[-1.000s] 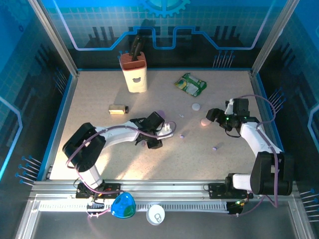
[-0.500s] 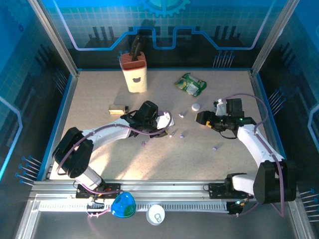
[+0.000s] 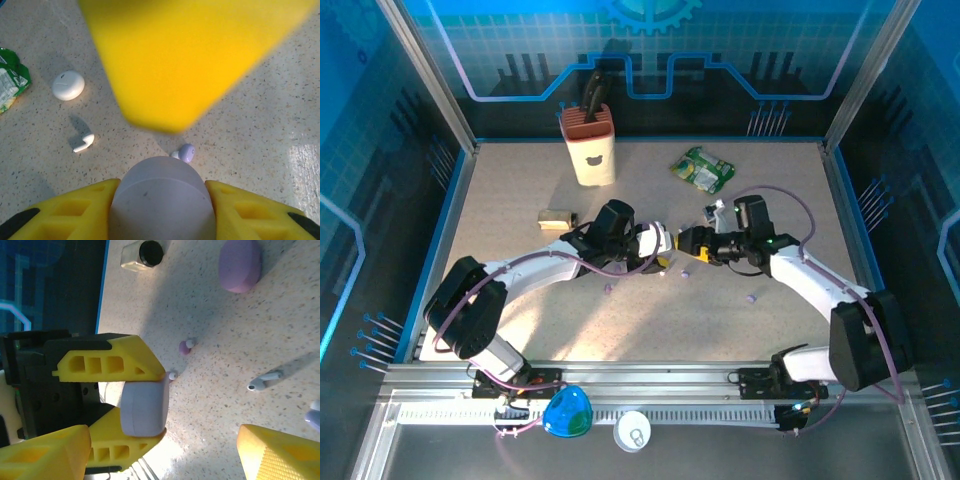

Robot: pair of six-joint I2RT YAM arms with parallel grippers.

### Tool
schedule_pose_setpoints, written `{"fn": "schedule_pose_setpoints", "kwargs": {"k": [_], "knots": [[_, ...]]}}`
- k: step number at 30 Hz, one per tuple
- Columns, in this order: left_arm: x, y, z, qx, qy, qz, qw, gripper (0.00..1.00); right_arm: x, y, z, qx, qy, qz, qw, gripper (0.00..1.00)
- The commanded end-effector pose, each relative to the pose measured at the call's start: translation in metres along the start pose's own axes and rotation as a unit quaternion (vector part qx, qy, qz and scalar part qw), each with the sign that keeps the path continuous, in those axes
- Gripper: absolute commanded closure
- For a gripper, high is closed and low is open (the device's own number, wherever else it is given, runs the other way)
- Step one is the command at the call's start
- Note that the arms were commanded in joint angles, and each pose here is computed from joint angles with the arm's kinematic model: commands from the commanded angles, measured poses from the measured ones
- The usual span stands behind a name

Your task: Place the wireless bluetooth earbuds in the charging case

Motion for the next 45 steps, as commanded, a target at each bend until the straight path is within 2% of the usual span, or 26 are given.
{"fn": "schedule_pose_setpoints", "kwargs": {"k": [1, 12, 17, 21, 29, 34, 36, 38, 45], "knots": [[-0.007, -0.013, 0.002, 0.009, 0.009, -0.038, 0.999, 0.56, 0.011, 0.002, 0.002, -0.002, -0.02, 0.017, 1.0, 0.25], [-0.008, -0.016, 0.002, 0.004, 0.015, -0.046, 0.999, 0.56, 0.029, 0.004, 0.001, 0.002, -0.018, 0.048, 0.999, 0.41], [-0.011, -0.017, 0.002, 0.006, 0.01, -0.049, 0.999, 0.56, 0.032, 0.003, -0.001, 0.01, -0.018, 0.056, 0.998, 0.52], [-0.01, -0.017, 0.002, 0.005, 0.012, -0.047, 0.999, 0.56, 0.032, 0.001, 0.001, 0.01, -0.019, 0.064, 0.998, 0.65], [-0.01, -0.018, 0.003, 0.007, 0.011, -0.05, 0.999, 0.55, 0.025, -0.001, 0.004, 0.003, -0.015, 0.055, 0.998, 0.8], [-0.011, -0.019, 0.004, 0.006, 0.005, -0.06, 0.998, 0.46, 0.016, -0.004, 0.009, -0.01, -0.018, 0.04, 0.999, 0.83], [-0.012, -0.017, 0.005, 0.002, 0.0, -0.07, 0.998, 0.35, 0.01, -0.006, 0.011, -0.013, -0.024, 0.032, 0.999, 0.84], [-0.015, -0.017, 0.007, -0.003, -0.005, -0.086, 0.996, 0.28, 0.005, -0.007, 0.011, -0.013, -0.029, 0.027, 0.999, 0.84], [-0.034, -0.02, 0.013, -0.028, -0.034, -0.191, 0.981, 0.04, -0.021, -0.012, 0.013, 0.002, -0.08, -0.008, 0.997, 0.84]]}}
Point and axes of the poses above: each hand's point on the last joint's axis, 136 mm out from that joint toward the fingers, its own x axis out along the fingers, its own z axis along the line the jaws close on, y = z × x, the point moved 10 cm from there along -x, back along the fingers, and after that the axes turned 1 degree about -x, right-handed, at the moved point
